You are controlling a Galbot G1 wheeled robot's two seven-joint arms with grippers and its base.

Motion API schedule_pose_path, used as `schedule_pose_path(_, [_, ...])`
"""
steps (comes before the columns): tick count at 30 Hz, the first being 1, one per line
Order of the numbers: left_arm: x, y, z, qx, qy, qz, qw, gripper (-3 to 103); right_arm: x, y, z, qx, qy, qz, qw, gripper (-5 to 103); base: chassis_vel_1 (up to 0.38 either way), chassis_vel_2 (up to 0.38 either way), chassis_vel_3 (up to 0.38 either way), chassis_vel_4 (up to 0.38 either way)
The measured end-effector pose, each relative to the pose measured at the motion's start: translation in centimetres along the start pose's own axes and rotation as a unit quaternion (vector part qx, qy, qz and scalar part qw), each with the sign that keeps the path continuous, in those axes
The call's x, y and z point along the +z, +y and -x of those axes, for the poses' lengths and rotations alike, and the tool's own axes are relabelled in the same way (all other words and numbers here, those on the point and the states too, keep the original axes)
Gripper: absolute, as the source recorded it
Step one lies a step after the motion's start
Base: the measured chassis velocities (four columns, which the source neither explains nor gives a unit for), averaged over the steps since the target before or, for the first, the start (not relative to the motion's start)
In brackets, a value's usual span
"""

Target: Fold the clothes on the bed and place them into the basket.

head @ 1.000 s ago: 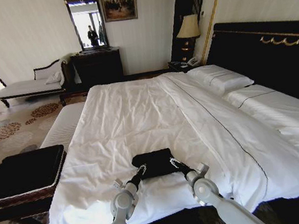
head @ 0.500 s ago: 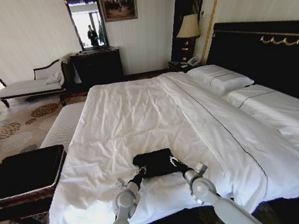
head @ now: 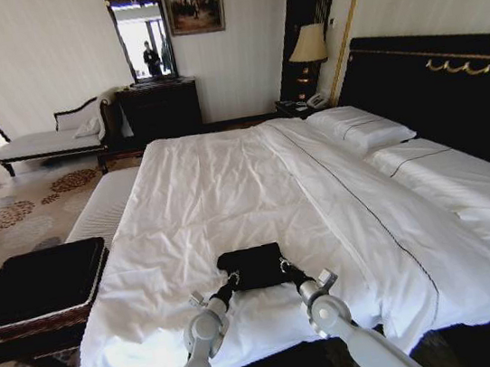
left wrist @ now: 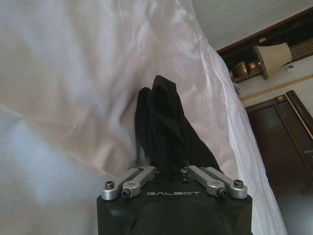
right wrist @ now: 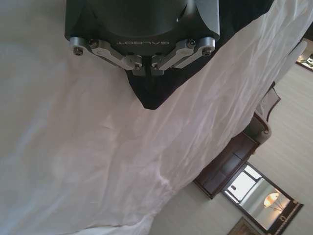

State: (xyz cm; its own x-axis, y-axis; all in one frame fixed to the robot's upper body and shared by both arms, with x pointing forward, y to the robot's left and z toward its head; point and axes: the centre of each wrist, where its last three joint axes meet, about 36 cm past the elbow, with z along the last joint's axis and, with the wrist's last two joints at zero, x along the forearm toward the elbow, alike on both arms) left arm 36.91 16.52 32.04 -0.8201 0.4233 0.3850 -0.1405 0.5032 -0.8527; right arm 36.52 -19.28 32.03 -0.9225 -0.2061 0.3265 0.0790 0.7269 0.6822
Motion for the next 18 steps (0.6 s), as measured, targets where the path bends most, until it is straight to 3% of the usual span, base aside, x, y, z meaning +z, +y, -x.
schedule_pose_path(3, [-0.9, -1.5, -1.7, 0.023, -0.019, 0.007, 0.9995, 11, -0.6, 0.1, -1.0, -0.099, -0.051, -0.059, 0.992, 3, 0.000, 0.000, 0.000, 0.000])
schedule_pose_path(7, [-1.5, -3.4, -3.5, 0.050, -0.035, 0.015, 0.9980, 11, -1.1, 0.5, -1.7, -0.147, -0.072, -0.092, 0.982, 3, 0.000, 0.000, 0.000, 0.000])
schedule_pose_path(12, [-2.4, -5.6, -6.1, 0.077, -0.051, 0.030, 0.9953, 11, -1.8, 2.6, -2.4, -0.184, -0.118, -0.102, 0.970, 3, 0.000, 0.000, 0.000, 0.000])
schedule_pose_path(18, [-2.9, -6.1, -7.4, 0.080, -0.057, 0.040, 0.9943, 11, -1.3, 3.8, -3.0, -0.193, -0.136, -0.085, 0.968, 3, 0.000, 0.000, 0.000, 0.000])
